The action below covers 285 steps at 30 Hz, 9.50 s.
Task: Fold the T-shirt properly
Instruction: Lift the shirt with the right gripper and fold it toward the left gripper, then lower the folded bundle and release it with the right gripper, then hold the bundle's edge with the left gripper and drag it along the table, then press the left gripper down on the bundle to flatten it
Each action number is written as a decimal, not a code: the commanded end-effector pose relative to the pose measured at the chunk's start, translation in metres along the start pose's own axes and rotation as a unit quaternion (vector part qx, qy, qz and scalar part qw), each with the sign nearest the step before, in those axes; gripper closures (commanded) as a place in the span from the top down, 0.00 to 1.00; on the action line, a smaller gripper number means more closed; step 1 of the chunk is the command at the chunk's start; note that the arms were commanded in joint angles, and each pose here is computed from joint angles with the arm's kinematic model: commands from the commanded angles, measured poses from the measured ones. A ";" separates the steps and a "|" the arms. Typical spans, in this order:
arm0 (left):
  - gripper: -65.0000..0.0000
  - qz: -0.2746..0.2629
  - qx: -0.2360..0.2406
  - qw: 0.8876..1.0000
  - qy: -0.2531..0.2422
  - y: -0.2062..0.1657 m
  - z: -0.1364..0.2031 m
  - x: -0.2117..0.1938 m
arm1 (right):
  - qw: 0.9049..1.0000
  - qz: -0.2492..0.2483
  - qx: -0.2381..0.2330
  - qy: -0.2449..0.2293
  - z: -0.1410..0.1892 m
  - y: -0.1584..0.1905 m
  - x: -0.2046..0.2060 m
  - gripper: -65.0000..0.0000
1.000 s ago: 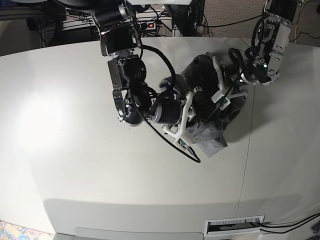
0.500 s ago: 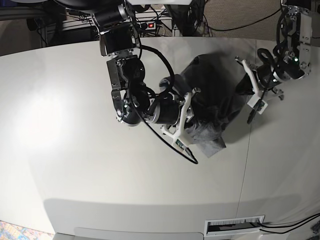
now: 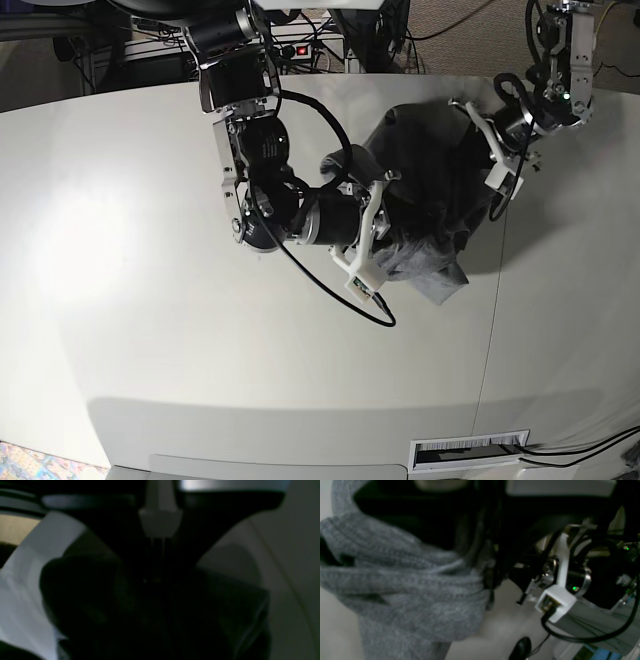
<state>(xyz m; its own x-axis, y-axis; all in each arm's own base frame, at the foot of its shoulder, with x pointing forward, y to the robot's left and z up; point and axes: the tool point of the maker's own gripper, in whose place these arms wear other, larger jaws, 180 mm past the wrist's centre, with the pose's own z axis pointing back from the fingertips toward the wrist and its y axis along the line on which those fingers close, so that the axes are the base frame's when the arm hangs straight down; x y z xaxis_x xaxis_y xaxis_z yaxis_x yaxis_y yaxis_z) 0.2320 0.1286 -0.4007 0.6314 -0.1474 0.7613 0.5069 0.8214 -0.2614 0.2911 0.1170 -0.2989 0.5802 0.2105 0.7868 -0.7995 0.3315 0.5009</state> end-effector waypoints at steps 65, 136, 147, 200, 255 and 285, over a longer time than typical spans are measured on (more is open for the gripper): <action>0.00 -0.171 0.285 0.936 0.112 0.107 0.057 0.039 | 0.980 0.172 0.019 -0.095 -0.001 0.042 0.110 0.23; 0.00 0.027 0.018 0.999 0.024 -0.014 0.025 -0.001 | 0.966 0.180 -0.184 -0.021 0.009 -0.077 0.073 0.03; 0.00 -0.133 0.114 0.982 0.065 0.061 0.046 0.017 | 0.965 0.178 -0.190 0.001 0.010 -0.080 0.065 0.03; 0.00 -0.089 0.166 0.982 -0.005 0.152 0.037 0.078 | 0.965 0.176 -0.194 0.014 0.011 -0.083 0.061 0.03; 0.00 -0.112 -0.028 0.992 0.045 -0.051 -0.034 -0.001 | 0.930 0.251 -0.267 0.030 0.029 -0.106 0.091 0.03; 0.00 -0.372 0.180 0.901 0.130 0.121 0.071 0.021 | 0.942 0.226 -0.245 0.029 0.022 -0.100 0.076 0.03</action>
<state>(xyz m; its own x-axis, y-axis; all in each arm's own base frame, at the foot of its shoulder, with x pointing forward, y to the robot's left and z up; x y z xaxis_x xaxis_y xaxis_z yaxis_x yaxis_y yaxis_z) 0.2522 0.2593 -0.3884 0.3650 -0.8100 0.4589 0.6765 0.5694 0.4670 0.4022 0.0732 -0.3054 0.2653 0.5114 0.8174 -0.8100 0.5781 -0.0987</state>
